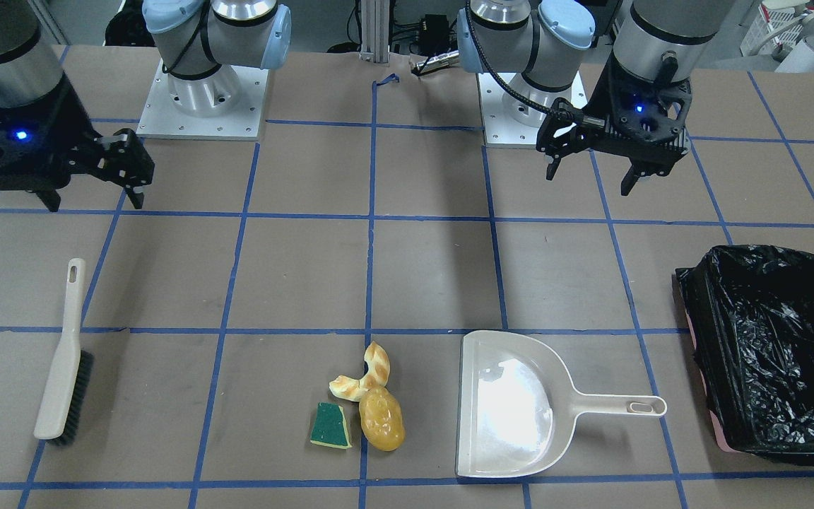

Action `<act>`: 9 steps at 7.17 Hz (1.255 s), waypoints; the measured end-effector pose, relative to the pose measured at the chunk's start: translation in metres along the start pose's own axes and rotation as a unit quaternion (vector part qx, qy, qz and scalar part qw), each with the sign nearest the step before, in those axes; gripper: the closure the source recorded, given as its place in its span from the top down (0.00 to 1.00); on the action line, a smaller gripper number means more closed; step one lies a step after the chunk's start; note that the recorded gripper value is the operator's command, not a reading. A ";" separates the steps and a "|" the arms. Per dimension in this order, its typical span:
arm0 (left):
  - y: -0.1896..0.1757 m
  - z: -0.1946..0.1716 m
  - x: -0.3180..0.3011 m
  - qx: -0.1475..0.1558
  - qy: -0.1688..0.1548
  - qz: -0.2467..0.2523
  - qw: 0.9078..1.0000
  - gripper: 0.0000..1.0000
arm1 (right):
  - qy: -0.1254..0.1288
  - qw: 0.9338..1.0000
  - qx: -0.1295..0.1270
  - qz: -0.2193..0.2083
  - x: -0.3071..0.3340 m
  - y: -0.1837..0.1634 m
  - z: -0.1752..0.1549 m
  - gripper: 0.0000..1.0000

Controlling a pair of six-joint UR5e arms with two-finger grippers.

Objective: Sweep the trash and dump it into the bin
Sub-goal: 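Lower the left gripper to the dustpan while the right descends to the brush, then grasp the white dustpan handle with the left gripper while the right grasps the brush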

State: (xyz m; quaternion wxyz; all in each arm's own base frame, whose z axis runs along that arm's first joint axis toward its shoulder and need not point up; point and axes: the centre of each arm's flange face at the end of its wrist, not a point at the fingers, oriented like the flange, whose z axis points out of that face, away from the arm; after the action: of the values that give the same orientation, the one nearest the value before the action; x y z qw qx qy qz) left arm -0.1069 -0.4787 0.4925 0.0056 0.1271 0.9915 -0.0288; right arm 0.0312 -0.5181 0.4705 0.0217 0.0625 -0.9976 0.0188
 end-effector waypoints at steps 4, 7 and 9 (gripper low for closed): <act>-0.015 0.012 -0.019 0.003 -0.003 0.120 0.993 0.98 | -0.011 0.998 -0.042 0.048 0.107 0.002 0.100 1.00; -0.039 0.057 -0.099 -0.004 0.003 0.346 0.938 0.98 | -0.032 0.994 -0.084 0.057 0.125 -0.003 0.170 1.00; -0.070 0.099 -0.131 0.003 -0.011 0.471 0.882 0.98 | -0.043 0.993 -0.101 0.039 0.128 -0.008 0.202 1.00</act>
State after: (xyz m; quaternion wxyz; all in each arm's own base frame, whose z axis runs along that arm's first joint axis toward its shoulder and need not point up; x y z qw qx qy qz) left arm 0.0029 -0.5852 0.4004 0.0294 0.5790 0.8144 -0.0274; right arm -0.1030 -0.5500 0.2754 -0.0155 0.0213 -0.9961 -0.0840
